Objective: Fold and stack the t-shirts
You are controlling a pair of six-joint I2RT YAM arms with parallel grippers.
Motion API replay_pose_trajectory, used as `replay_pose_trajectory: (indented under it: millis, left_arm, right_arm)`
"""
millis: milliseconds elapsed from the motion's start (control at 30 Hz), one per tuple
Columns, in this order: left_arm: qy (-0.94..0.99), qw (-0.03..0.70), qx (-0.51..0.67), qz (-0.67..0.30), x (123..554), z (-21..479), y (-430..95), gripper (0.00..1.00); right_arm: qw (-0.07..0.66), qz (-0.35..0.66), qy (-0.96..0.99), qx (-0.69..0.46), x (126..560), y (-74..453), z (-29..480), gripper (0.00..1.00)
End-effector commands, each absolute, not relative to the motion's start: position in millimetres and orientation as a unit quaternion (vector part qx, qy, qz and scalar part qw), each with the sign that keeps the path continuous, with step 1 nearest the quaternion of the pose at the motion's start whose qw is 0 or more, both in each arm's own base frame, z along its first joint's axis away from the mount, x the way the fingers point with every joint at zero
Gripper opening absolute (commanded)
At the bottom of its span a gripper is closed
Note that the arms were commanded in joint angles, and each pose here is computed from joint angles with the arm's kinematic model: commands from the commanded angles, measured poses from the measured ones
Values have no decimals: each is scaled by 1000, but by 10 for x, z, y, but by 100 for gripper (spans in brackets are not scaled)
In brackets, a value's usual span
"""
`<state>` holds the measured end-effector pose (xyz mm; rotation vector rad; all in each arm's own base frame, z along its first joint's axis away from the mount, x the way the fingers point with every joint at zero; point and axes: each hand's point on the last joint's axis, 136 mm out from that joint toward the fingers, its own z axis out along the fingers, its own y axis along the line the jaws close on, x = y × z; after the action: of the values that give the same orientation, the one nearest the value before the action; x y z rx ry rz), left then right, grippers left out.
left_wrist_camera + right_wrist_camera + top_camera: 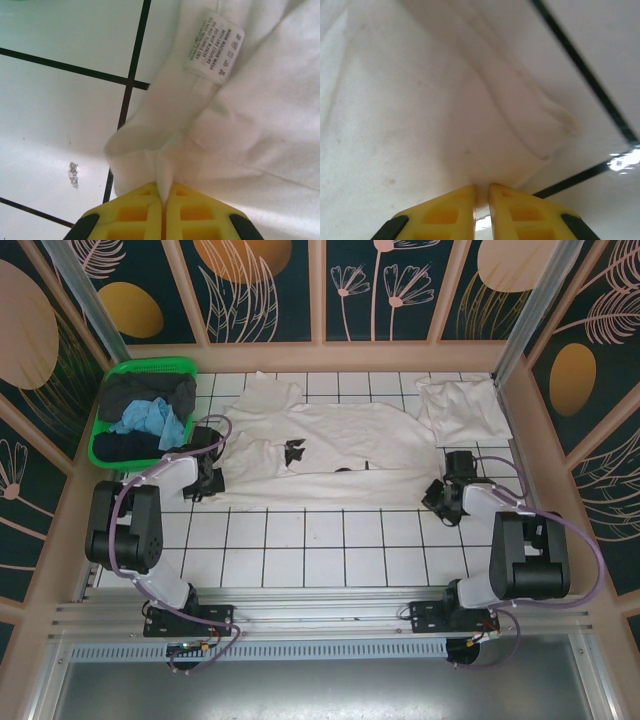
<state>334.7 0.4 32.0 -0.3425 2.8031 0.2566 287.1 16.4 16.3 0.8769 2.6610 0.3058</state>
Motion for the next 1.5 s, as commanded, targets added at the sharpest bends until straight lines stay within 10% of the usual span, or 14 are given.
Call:
replay_pose_trajectory:
  millis: [0, 167, 400, 733, 967, 1467]
  left_arm:
    - [973, 140, -137, 122, 3199, 331, 153, 8]
    - [971, 123, -146, 144, 3069, 333, 226, 11]
    - [968, 176, -152, 98, 3286, 811, 97, 54]
    - [951, 243, -46, -185, 4081, 838, -1209, 55]
    - [972, 159, -104, -137, 3453, 29, -965, 55]
    - [959, 192, -162, -129, 2727, 400, -719, 71]
  right_arm:
    - [121, 66, 931, 337, 2535, -4, 75, 14]
    - [144, 72, 927, 340, 2523, -26, 308, 15]
    - [253, 132, 924, 253, 3257, 388, 1055, 22]
    - [209, 133, 940, 234, 3541, 688, 435, 23]
    - [155, 114, 945, 264, 3065, 599, 62, 24]
    - [173, 132, 925, 312, 2660, 415, 588, 28]
